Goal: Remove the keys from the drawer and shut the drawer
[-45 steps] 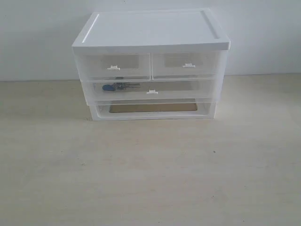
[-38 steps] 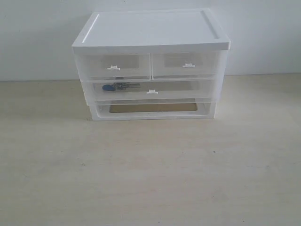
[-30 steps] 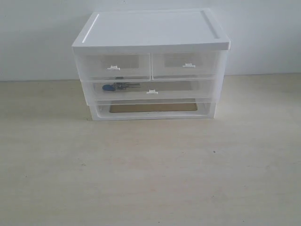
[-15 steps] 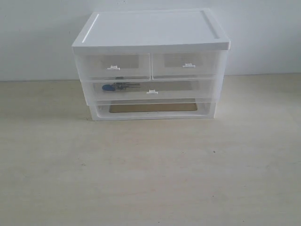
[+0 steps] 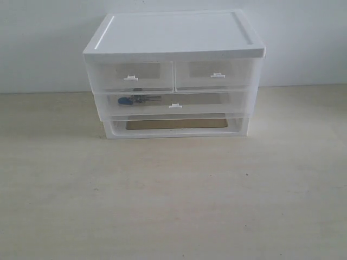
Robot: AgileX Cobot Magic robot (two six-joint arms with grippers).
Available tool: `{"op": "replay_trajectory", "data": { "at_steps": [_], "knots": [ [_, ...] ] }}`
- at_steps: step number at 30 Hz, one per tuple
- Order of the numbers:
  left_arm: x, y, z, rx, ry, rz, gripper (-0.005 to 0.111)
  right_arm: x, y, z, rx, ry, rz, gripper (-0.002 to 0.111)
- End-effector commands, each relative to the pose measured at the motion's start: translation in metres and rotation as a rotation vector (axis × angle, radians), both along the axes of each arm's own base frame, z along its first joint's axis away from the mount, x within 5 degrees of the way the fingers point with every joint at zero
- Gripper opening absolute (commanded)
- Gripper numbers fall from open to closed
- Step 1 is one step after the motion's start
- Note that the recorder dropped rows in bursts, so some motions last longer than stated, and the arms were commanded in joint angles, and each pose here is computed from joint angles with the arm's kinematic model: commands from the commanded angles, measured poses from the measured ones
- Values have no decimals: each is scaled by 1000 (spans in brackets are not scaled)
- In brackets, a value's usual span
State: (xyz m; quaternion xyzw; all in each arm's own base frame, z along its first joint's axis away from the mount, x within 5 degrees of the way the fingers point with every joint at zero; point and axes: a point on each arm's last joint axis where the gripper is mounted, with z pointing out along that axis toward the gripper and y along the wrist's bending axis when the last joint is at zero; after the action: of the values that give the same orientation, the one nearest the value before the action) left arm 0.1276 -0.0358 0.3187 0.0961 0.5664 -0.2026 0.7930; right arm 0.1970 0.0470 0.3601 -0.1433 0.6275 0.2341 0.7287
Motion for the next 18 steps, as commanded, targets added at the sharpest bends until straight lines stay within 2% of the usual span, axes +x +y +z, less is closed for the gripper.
{"op": "replay_trajectory", "data": {
  "at_steps": [1, 6, 11, 14, 18],
  "knots": [
    [42, -14, -19, 68, 78, -144, 4, 35, 5, -27, -69, 124, 47, 0],
    [90, -22, -53, 157, 167, -219, 4, 66, 6, -64, -113, 232, 66, 0],
    [132, -39, -84, 284, 240, -342, 4, 101, 8, -95, -94, 349, 84, 0],
    [149, -57, -100, 395, 221, -406, 4, 121, 10, -114, -91, 394, 114, 0],
    [168, -80, -126, 639, 127, -434, 4, 146, 13, -121, -15, 431, 149, 0]
  ]
}}
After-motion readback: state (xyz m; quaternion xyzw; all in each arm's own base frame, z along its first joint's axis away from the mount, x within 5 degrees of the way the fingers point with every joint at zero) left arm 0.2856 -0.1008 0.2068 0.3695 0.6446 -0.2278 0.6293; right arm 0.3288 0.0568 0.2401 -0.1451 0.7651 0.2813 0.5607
